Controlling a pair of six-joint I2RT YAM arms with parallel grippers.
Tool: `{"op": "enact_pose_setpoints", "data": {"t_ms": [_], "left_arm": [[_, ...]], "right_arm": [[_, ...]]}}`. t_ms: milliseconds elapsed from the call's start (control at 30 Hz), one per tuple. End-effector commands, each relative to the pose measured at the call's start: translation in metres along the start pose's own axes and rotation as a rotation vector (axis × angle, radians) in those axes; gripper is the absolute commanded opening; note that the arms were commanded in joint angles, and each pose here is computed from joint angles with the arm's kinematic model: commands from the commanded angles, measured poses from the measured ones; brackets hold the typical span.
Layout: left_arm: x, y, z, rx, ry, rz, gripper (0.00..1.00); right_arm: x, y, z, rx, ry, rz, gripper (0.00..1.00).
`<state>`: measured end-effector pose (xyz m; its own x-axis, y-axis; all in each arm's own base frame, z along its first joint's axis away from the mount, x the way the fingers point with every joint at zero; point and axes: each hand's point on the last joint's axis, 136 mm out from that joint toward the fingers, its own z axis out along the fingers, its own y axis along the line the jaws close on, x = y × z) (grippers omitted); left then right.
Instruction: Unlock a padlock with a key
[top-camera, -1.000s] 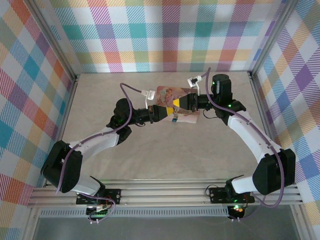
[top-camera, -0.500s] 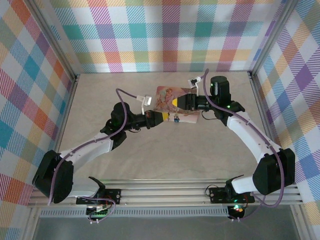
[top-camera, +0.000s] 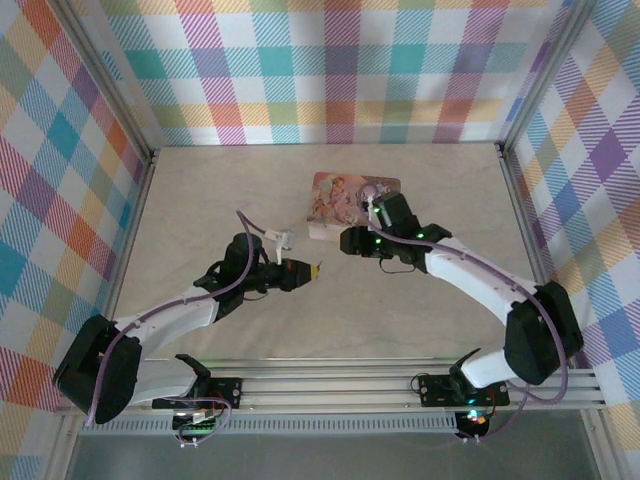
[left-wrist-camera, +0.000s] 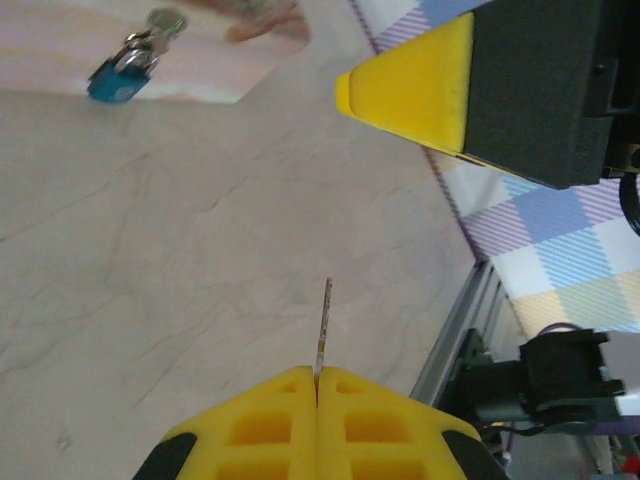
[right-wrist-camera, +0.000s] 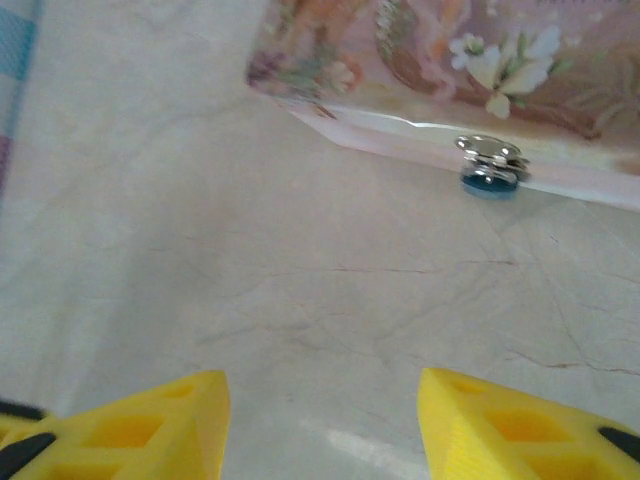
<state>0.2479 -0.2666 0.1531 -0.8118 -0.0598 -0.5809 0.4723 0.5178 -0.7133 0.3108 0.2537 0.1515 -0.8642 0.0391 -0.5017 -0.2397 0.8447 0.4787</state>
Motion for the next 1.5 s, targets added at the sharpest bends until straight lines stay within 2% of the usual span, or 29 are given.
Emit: {"op": "enact_pose_setpoints", "data": {"t_ms": [0,200,333,733,1167,1467], "left_arm": [[0.008,0.016,-0.005,-0.058,0.001,0.027,0.00],[0.020,0.026,0.001,-0.062,0.023,0.000,0.00],[0.020,0.025,-0.002,-0.066,0.015,0.009,0.00],[0.021,0.028,-0.009,-0.095,0.005,0.032,0.00],[0.023,0.031,-0.008,-0.105,0.017,0.042,0.00],[0.025,0.032,-0.009,-0.109,0.017,0.046,0.00]], "right_arm": [[0.000,-0.025,0.022,0.143,-0.030,0.024,0.52],[-0.004,-0.030,0.066,0.236,-0.022,0.024,0.53],[-0.017,-0.041,0.082,0.314,-0.063,0.042,0.53],[-0.024,-0.061,0.102,0.445,-0.061,0.062,0.51],[-0.023,-0.072,0.120,0.479,-0.074,0.053,0.47],[-0.028,-0.070,0.122,0.472,-0.086,0.035,0.33]]}}
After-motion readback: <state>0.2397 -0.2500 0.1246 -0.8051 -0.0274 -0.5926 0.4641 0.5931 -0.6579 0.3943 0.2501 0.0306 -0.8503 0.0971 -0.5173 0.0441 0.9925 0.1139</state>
